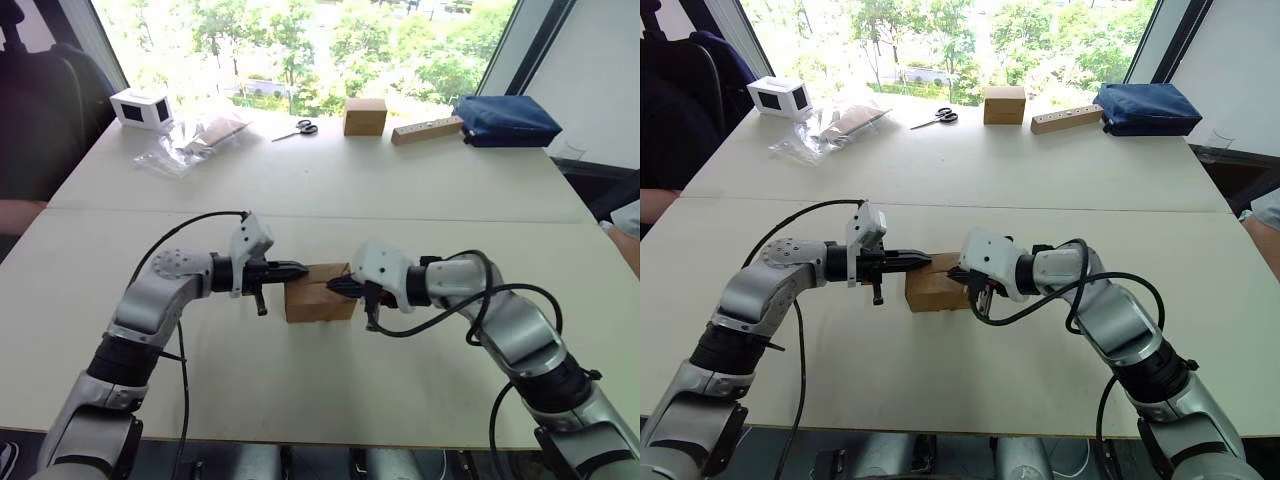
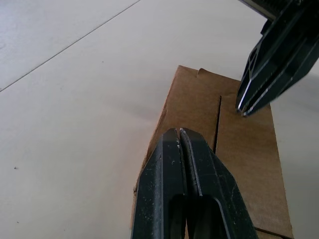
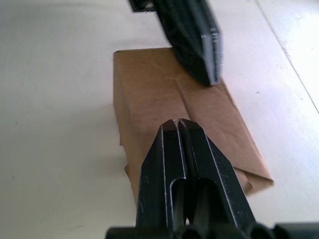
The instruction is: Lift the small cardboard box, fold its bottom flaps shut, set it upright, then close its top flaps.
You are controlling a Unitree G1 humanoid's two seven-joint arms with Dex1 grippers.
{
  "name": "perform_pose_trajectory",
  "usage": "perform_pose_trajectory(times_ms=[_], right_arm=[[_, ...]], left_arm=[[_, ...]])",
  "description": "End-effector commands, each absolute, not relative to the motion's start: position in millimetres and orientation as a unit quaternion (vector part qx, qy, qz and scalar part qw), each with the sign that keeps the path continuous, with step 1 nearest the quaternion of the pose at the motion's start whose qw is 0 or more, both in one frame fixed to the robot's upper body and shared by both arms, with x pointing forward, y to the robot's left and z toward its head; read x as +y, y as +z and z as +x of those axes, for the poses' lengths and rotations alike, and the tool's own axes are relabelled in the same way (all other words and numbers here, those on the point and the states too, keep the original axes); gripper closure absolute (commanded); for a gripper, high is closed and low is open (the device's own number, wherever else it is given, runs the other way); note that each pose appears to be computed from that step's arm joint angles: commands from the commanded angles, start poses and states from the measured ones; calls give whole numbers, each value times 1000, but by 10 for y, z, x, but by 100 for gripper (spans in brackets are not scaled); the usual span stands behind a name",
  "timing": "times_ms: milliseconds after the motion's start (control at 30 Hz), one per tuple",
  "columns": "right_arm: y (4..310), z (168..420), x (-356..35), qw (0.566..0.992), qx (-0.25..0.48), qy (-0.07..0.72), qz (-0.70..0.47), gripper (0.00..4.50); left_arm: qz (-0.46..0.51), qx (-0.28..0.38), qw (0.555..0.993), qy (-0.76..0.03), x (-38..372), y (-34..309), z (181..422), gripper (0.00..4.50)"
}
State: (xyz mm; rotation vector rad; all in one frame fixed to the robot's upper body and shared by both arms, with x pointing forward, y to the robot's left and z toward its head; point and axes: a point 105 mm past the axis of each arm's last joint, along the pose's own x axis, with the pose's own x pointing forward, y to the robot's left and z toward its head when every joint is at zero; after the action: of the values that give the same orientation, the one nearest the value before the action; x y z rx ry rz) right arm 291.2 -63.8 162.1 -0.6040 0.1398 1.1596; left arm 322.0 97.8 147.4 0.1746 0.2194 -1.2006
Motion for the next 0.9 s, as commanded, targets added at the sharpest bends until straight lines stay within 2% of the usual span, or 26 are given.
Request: perform_pose_trajectory(times_ms=[33, 233, 600, 900], right_arm=[[1815, 2965, -651, 808, 25, 521, -273, 450], [1808, 3014, -562, 807, 14, 521, -278, 450], [1690, 3062, -510, 800, 19, 519, -300, 450], [1513, 3065, -551, 783, 44, 520, -339, 450]], left_arm=[[39, 75, 812, -577, 893, 1802, 3180, 444], [42, 69, 808, -584, 810, 1921, 3125, 444], [102, 92, 811, -569, 846, 1695, 3106, 444], [146, 110, 795, -578, 835, 1463, 3054, 444]])
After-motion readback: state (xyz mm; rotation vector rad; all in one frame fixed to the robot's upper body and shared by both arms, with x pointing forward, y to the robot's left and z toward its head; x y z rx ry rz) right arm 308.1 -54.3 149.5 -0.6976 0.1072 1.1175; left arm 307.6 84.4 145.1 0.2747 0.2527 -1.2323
